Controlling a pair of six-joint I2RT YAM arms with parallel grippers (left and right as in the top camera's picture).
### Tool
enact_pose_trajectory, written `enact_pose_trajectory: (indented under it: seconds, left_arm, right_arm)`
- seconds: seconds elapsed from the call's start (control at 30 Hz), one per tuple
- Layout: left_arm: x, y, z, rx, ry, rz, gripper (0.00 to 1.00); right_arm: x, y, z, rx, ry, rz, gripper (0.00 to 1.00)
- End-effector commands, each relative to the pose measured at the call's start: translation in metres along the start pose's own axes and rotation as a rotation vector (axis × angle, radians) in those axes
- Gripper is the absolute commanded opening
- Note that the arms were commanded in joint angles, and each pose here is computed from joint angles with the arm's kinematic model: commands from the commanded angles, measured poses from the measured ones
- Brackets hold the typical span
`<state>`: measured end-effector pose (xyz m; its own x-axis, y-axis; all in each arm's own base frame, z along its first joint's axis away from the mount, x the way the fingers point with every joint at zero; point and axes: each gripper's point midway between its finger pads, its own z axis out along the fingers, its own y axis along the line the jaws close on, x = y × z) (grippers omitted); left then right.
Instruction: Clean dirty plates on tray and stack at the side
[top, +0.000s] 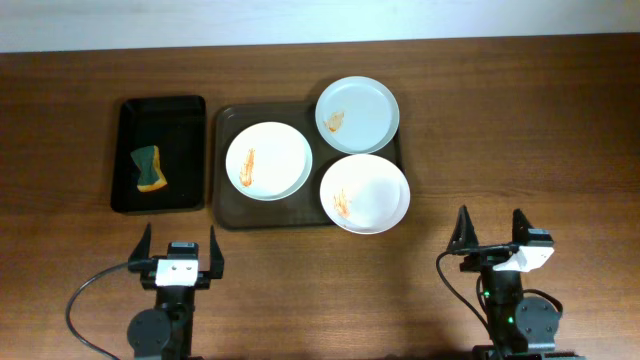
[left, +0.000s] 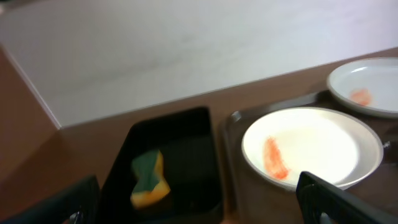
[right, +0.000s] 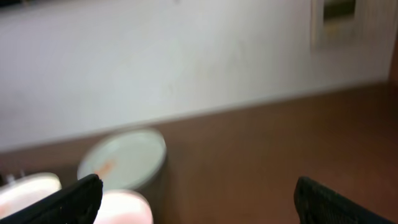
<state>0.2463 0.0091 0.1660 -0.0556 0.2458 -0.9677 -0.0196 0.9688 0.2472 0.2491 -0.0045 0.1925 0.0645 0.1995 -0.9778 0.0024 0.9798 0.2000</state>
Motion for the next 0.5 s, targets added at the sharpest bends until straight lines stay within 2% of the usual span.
enact_pose_trajectory:
  seconds: [0.0, 0.13, 0.27, 0.33, 0.47]
  left_arm:
    - [-0.023, -0.024, -0.003, 0.144, -0.117, 0.027, 0.99]
    - [-0.048, -0.024, -0.009, 0.170, -0.180, 0.020, 0.99]
    - [-0.117, -0.007, -0.020, 0.147, -0.268, 0.024, 0.99]
    - [-0.136, -0.002, -0.016, 0.150, -0.259, 0.023, 0.99]
    - [-0.159, 0.004, 0.014, 0.178, -0.149, 0.009, 0.99]
  right_arm:
    - [-0.018, 0.019, -0.002, -0.102, -0.074, -0.005, 0.98]
    - [-0.043, 0.027, -0.005, -0.130, -0.149, -0.021, 0.98]
    - [-0.084, 0.035, -0.006, -0.138, -0.192, -0.053, 0.99]
    - [-0.095, 0.043, 0.002, -0.164, -0.158, -0.054, 0.98]
    - [-0.111, 0.066, 0.032, -0.258, -0.046, -0.053, 0.98]
